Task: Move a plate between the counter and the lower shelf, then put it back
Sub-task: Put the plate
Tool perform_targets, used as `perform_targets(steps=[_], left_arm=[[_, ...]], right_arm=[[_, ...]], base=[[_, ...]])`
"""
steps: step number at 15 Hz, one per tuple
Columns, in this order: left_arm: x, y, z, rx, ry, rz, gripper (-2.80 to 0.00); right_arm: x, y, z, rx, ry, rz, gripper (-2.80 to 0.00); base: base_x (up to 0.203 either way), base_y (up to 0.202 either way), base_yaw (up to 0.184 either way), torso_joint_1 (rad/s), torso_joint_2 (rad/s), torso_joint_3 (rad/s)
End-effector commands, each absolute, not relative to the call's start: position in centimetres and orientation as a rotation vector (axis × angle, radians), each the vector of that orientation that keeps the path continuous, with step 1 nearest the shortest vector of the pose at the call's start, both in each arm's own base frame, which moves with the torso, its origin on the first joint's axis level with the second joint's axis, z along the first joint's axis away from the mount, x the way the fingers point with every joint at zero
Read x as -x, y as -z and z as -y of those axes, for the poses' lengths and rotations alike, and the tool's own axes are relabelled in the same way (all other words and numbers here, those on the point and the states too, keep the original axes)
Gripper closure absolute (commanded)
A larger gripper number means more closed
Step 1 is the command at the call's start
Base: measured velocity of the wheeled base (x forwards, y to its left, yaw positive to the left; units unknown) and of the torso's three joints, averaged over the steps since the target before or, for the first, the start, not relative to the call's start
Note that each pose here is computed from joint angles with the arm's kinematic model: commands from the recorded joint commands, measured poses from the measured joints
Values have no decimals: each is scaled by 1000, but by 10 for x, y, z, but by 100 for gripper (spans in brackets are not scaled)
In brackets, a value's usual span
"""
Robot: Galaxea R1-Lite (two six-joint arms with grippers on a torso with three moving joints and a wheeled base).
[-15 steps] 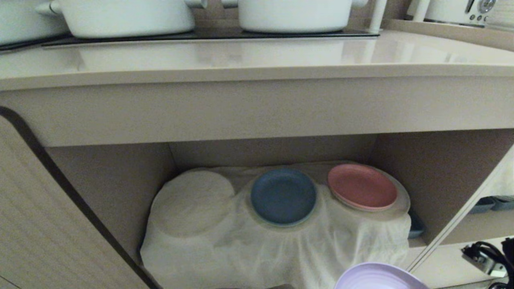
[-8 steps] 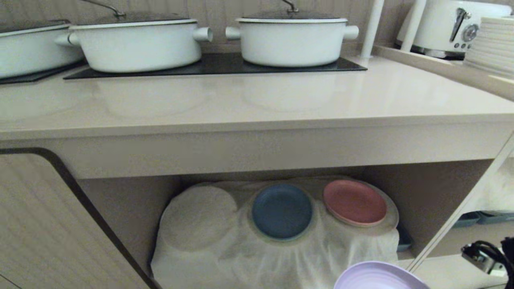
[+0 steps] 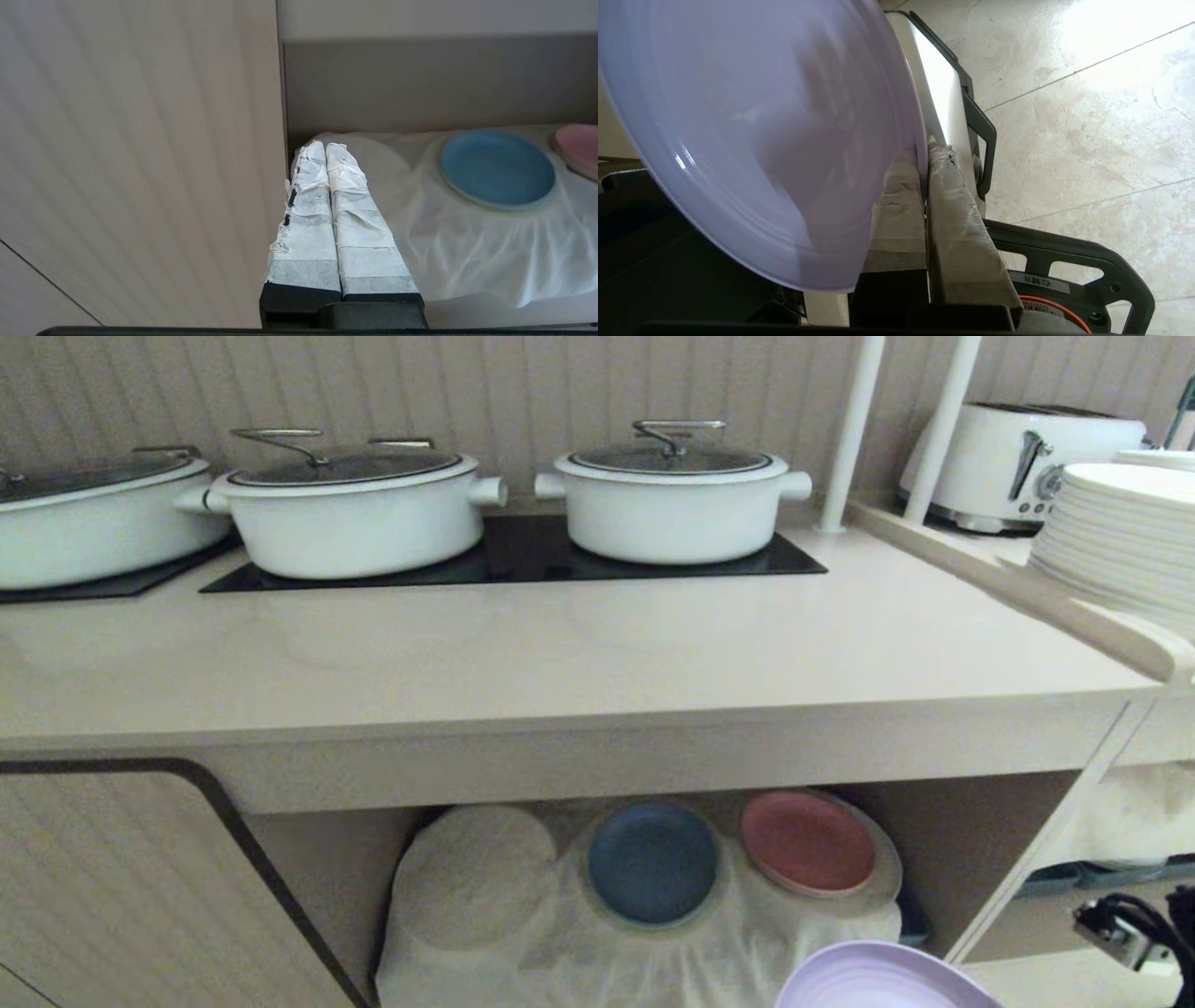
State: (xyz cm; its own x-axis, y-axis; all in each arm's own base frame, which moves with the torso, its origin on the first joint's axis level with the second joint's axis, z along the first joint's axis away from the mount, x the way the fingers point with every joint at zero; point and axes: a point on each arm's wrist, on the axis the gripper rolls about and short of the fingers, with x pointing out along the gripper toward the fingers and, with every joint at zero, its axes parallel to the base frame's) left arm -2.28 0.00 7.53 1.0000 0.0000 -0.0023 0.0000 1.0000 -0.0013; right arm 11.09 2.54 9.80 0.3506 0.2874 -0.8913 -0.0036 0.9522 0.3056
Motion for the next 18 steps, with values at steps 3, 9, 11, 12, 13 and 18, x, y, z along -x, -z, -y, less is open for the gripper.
perform_targets(steps=[3,9,11,12,13,18], left_arm=[[23,-75,0,2,0,-2,0],[23,-75,0,2,0,-2,0],[23,-75,0,2,0,-2,0],[23,-75,0,2,0,-2,0],[23,-75,0,2,0,-2,0],[23,-75,0,2,0,-2,0]], right_arm=[[-111,-98,-26,-271,-192,-1204,0],[-111,-98,-26,-272,-193,-1203,0],[-111,-98,-26,-271,-194,-1202,0],[-111,-98,-26,-272,-193,-1203,0],[-111,-98,-26,-272,-193,-1203,0],[-111,-98,-26,-271,-194,-1202,0]], base=[[0,0,0,336,-498,-242],[0,0,0,277,-527,-257],[0,0,0,287,-553,-273],[0,0,0,290,-574,-281],[0,0,0,290,-574,-276],[0,0,0,302,-591,-293]])
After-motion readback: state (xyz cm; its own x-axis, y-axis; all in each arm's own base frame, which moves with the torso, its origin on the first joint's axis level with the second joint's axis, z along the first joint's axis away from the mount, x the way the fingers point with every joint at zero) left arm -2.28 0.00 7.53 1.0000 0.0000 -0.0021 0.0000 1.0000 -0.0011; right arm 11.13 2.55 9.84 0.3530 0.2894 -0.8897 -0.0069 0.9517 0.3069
